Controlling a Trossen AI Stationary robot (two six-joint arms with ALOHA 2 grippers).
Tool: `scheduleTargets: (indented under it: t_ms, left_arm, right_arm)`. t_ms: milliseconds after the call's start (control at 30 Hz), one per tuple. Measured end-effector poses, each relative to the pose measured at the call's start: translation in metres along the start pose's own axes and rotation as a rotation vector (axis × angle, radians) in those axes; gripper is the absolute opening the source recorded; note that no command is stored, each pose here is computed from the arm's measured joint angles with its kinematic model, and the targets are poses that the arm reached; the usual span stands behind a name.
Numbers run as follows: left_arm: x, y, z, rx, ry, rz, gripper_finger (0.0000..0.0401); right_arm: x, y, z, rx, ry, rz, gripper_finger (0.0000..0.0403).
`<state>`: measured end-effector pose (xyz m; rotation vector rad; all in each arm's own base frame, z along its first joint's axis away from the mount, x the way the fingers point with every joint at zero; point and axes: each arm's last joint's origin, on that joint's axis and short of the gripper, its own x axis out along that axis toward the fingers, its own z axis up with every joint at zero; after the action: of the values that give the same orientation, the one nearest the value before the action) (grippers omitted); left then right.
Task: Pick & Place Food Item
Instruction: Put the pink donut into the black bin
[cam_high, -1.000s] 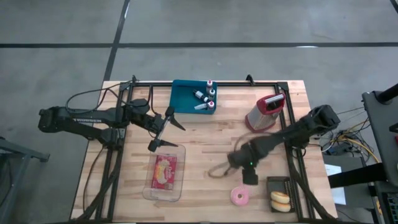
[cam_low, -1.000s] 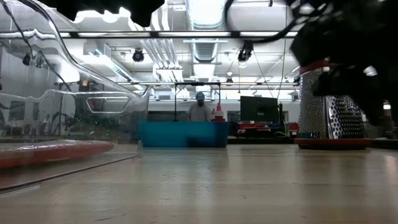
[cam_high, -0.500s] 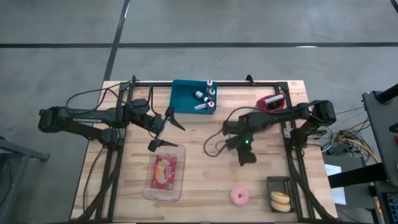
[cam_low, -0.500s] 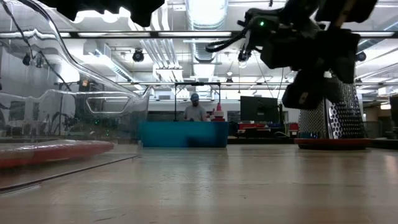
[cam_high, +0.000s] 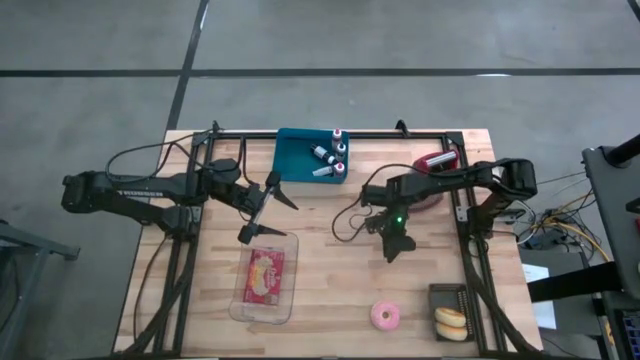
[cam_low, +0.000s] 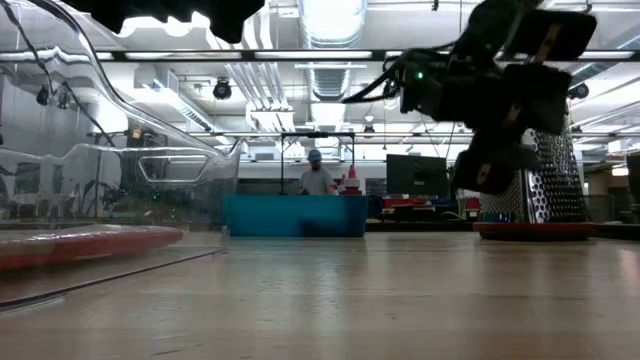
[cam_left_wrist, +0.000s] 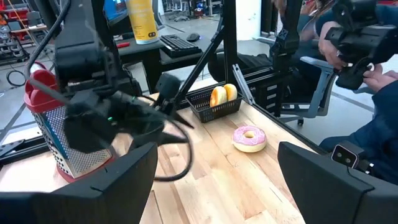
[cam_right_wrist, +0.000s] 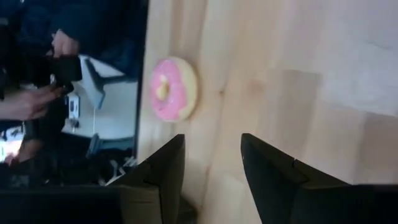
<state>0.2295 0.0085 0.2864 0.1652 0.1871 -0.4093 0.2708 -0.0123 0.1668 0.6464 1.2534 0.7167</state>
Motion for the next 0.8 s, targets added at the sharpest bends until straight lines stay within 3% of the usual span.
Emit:
scheduleTargets:
  t_ms: [167,633,800]
  left_arm:
    - [0.000,0.000,0.000,0.000,0.000,0.000,0.0339]
    - [0.000,0.000,0.000,0.000,0.000,0.000,0.0339]
    - [0.000,0.000,0.000,0.000,0.000,0.000,0.0339]
  right_arm:
    - [0.000,-0.011,-0.004,-0.021,-0.045,-0.005,0.0166]
    - [0.012,-0.018,-0.004,-0.324,-0.103,-0.030,0.0172]
    - [0.025,-0.014,-0.006,-0.310,-0.100,-0.014,0.0173]
